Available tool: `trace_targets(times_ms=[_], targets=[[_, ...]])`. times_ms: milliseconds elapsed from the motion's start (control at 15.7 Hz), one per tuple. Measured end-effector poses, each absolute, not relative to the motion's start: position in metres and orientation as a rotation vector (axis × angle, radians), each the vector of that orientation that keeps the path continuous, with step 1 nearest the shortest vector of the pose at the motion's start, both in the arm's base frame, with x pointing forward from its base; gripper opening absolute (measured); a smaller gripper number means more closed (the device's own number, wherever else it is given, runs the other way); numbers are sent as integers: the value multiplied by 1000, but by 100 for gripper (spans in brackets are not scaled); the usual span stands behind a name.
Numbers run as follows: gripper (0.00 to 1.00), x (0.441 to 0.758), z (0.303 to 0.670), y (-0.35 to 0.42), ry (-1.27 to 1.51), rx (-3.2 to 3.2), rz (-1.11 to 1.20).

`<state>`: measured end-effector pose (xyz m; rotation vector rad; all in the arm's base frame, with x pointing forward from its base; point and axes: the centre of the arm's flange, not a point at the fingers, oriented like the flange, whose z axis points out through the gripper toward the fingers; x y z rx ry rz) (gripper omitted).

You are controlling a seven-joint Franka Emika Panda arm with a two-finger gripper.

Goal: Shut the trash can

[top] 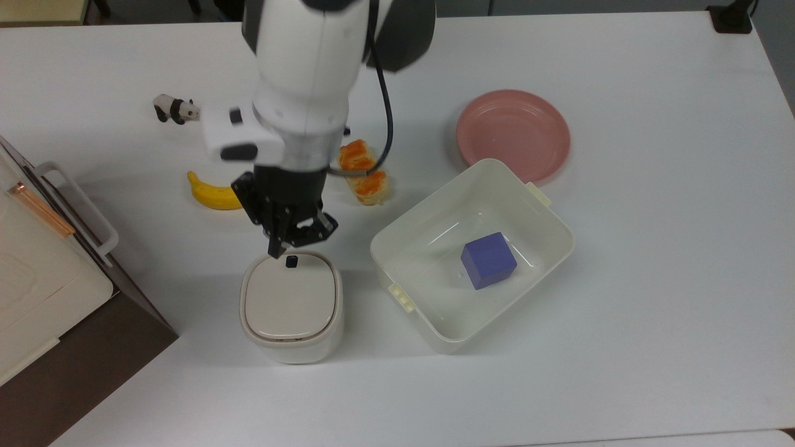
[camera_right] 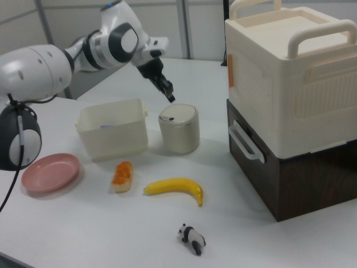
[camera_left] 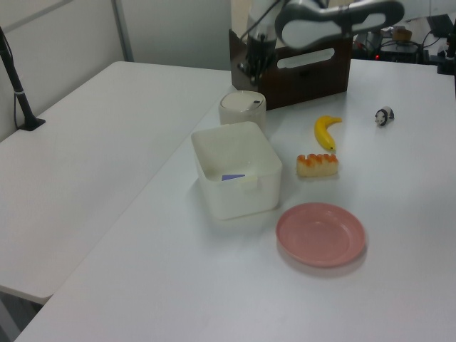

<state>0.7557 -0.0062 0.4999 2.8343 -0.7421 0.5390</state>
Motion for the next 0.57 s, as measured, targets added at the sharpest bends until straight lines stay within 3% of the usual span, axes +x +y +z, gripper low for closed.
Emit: trace_targets(times_ms=[254, 573], targets=[[1, 739, 557, -4, -740, 2897, 617], [1, 687, 593, -39, -380, 3156, 230]])
